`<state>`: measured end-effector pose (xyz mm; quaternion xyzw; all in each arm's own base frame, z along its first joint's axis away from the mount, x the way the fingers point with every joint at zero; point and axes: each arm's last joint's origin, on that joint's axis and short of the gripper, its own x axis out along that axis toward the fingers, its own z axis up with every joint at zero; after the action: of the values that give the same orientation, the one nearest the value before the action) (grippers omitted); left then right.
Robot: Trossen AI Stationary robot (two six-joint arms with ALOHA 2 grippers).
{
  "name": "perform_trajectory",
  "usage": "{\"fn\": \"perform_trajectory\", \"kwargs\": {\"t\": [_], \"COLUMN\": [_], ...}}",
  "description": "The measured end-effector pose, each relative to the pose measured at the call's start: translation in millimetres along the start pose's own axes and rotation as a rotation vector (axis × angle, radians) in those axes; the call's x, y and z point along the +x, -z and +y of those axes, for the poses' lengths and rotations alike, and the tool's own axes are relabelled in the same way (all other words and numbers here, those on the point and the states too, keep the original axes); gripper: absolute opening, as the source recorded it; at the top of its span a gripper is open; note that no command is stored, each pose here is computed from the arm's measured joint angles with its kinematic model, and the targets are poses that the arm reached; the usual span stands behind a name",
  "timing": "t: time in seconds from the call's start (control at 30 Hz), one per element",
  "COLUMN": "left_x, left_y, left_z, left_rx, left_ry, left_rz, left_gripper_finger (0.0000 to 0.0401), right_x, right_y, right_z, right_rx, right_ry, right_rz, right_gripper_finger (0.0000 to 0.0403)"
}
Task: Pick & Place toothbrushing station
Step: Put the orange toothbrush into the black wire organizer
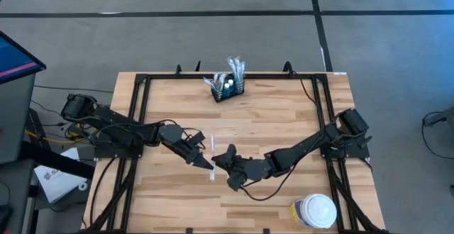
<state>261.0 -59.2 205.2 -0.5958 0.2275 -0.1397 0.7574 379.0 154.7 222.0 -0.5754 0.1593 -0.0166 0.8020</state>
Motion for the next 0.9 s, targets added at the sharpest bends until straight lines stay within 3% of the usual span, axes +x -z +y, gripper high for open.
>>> {"fn": "perform_trajectory", "kwargs": {"t": [0.33,0.9], "left_x": [-0.1,-0.3], "left_y": [-0.2,1.4], "left_z": [-2.1,-2.0], "left_rx": [0.005,0.063], "left_ry": [0.014,0.009], "left_rz": [0.001,0.002], "left_gripper_finger": [0.0001,0.0001], "right_x": [1.1,-2.6], "right_y": [1.1,-0.8], "right_z": [-0.4,3.4], "right_rx": [0.007,0.174], "right_ry": [-0.006,-0.016], "right_rz": [-0.012,0.025], "right_gripper_finger": [0.0011,0.0001]}}
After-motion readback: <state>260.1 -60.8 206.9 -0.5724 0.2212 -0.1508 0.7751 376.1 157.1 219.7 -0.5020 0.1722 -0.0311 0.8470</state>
